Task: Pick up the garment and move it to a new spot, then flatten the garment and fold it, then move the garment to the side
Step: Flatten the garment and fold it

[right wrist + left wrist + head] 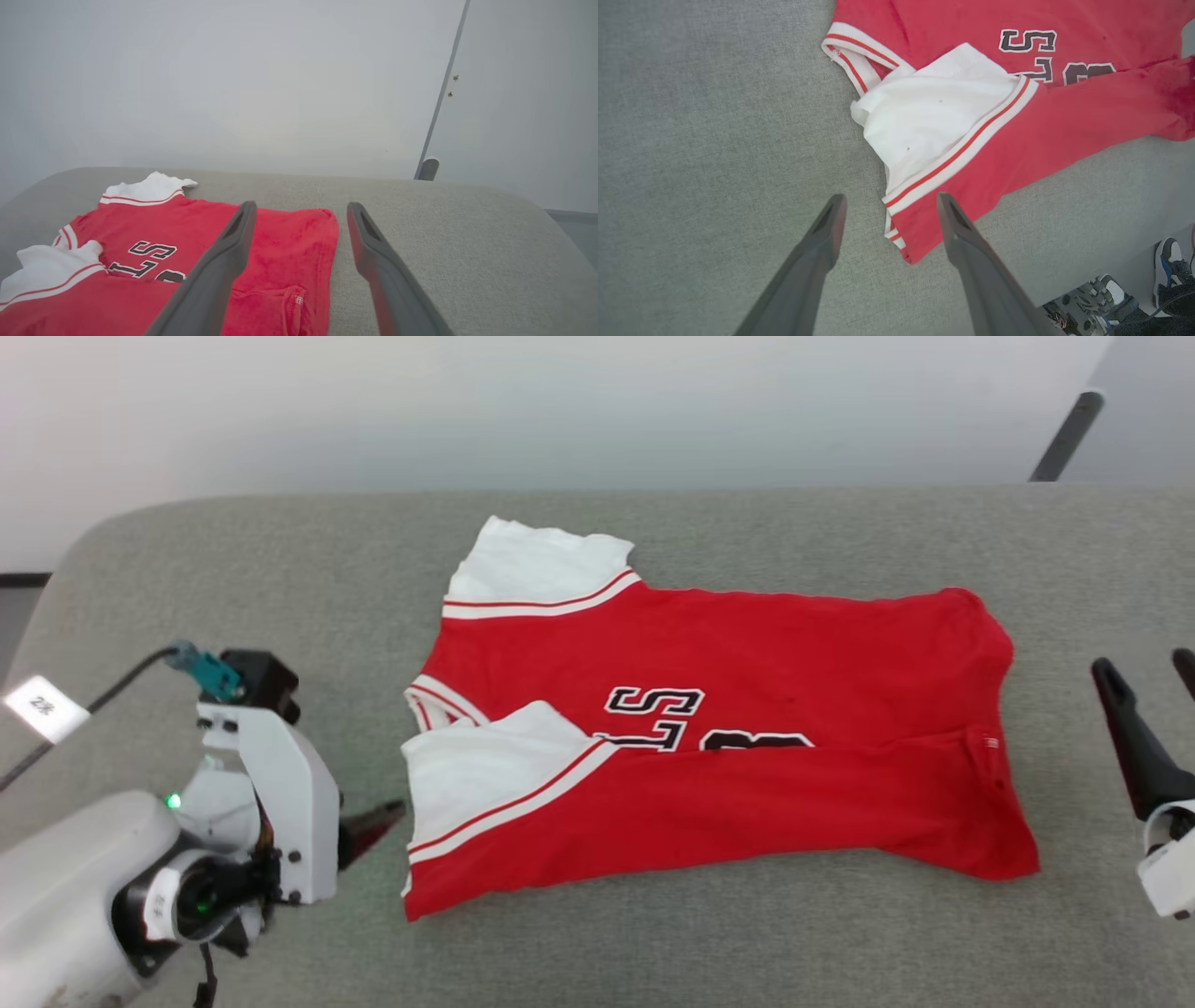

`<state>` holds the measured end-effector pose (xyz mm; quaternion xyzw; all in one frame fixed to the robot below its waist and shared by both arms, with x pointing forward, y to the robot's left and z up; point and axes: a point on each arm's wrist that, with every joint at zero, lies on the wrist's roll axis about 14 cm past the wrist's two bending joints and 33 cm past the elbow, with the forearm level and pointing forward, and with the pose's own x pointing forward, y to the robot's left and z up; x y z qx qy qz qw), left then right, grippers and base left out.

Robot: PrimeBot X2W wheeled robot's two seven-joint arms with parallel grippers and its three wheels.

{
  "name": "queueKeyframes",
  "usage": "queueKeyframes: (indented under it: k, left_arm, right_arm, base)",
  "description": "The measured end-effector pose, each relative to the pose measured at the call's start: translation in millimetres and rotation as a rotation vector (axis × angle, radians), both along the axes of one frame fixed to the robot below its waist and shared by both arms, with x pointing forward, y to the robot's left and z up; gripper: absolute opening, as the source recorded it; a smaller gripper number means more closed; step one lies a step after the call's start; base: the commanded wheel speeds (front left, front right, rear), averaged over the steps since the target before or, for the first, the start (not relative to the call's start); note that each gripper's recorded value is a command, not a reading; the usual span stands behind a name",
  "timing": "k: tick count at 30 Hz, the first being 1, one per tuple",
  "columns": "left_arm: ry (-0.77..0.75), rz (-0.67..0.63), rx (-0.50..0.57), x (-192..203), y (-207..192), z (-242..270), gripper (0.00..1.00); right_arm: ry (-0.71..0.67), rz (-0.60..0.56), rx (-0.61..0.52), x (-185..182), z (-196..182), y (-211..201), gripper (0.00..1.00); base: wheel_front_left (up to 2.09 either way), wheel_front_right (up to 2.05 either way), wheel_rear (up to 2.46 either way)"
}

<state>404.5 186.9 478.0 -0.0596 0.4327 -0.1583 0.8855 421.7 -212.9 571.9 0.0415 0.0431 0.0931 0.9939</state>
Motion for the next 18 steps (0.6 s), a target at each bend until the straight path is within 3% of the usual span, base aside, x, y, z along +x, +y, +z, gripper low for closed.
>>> queueKeyframes:
  k: [18]
  left_arm:
    - [0.343,-0.003,-0.018,-25,-22,-61,1.00]
  right_arm:
    - [-0.020,-0.254,0.065,-36,0,-60,1.00]
  base:
    - [0.00,0.00,0.00]
